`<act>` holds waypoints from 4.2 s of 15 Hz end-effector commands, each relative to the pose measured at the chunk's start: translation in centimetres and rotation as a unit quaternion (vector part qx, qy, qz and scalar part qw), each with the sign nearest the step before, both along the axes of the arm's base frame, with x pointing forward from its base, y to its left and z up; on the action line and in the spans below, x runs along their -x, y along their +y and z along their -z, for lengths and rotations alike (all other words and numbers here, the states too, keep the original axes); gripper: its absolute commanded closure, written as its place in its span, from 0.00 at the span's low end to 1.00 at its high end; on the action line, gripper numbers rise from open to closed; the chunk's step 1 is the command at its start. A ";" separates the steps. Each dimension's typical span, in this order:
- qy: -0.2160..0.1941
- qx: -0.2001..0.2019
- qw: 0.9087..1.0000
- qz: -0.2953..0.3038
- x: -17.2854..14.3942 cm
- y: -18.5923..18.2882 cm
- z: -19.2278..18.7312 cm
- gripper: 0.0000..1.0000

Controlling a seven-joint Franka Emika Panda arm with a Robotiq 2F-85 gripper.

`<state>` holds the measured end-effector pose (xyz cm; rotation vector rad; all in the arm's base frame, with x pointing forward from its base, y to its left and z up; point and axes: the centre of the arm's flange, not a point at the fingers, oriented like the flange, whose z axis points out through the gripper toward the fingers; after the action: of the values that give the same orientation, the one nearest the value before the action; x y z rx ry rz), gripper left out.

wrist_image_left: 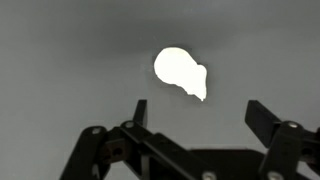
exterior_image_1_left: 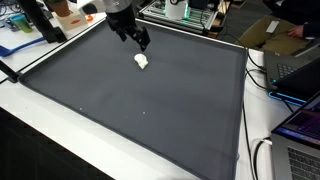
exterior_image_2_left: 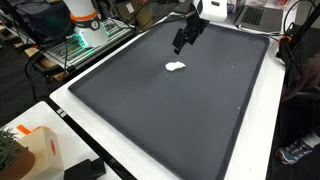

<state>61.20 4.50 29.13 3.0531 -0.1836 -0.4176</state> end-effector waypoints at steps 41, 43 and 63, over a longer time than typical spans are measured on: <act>-0.069 -0.062 0.996 0.018 -1.4 -7.4 -11.8 0.00; -0.088 -0.066 0.994 -0.002 0.2 -7.4 -13.1 0.00; -0.101 -0.107 0.987 -0.069 16.0 -8.3 -12.5 0.00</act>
<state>52.63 -4.51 41.74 3.2743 -0.0563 -0.1898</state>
